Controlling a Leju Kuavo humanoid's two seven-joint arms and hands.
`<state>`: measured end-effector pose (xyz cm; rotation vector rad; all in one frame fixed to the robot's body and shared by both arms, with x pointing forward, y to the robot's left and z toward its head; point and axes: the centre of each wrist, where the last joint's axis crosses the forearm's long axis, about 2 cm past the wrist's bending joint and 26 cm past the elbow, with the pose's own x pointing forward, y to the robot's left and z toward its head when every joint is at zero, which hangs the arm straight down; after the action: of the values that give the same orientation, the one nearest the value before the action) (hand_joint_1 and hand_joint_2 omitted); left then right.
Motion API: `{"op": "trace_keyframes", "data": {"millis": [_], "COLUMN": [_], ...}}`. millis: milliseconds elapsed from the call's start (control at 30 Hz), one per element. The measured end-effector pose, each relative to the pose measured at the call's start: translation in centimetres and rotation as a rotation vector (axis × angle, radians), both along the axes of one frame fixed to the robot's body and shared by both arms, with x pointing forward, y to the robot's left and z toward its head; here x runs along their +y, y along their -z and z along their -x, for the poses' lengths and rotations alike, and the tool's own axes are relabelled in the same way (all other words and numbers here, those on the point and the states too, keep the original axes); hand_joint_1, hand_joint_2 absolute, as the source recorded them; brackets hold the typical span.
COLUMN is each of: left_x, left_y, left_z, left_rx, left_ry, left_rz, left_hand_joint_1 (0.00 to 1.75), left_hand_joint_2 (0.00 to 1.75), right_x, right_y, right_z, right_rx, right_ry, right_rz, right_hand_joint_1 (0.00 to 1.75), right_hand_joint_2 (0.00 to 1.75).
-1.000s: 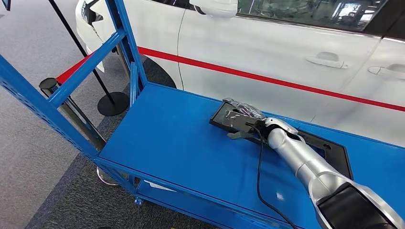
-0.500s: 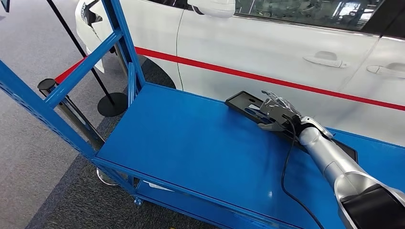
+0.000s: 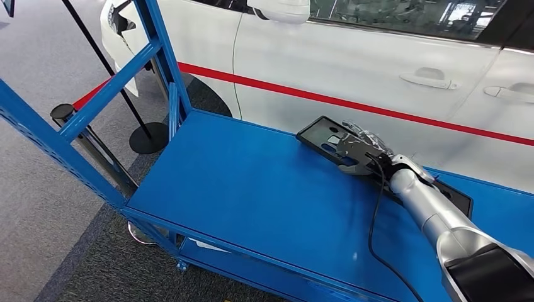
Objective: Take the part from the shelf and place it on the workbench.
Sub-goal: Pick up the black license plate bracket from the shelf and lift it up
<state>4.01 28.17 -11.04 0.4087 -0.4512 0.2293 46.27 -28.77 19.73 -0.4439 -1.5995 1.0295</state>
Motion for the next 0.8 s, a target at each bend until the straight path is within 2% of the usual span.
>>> {"op": "trace_keyframes", "data": {"millis": [200, 433, 633, 800], "left_x": [-0.1, -0.1, -0.1, -0.2], "left_y": [0.0, 0.0, 0.0, 0.0], "left_z": [-0.1, -0.1, -0.1, -0.1], "left_rx": [0.001, -0.001, 0.003, 0.001], "left_ry": [0.007, 0.017, 0.026, 0.031], "left_rz": [0.0, 0.002, 0.004, 0.002], "left_hand_joint_1": [0.0, 0.0, 0.0, 0.0], "left_hand_joint_2": [0.0, 0.0, 0.0, 0.0], "right_x": [0.7, 1.3, 3.0, 4.2], "right_y": [1.8, 1.9, 2.3, 2.6], "right_z": [0.9, 1.1, 1.4, 1.8], "right_rx": [0.008, 0.005, 0.036, 0.032], "right_ry": [-0.014, -0.043, -0.141, -0.176], "right_rz": [0.023, 0.025, 0.002, 0.043], "right_hand_joint_1": [0.0, 0.0, 0.0, 0.0], "right_hand_joint_2": [1.75, 1.75, 1.75, 1.75]}}
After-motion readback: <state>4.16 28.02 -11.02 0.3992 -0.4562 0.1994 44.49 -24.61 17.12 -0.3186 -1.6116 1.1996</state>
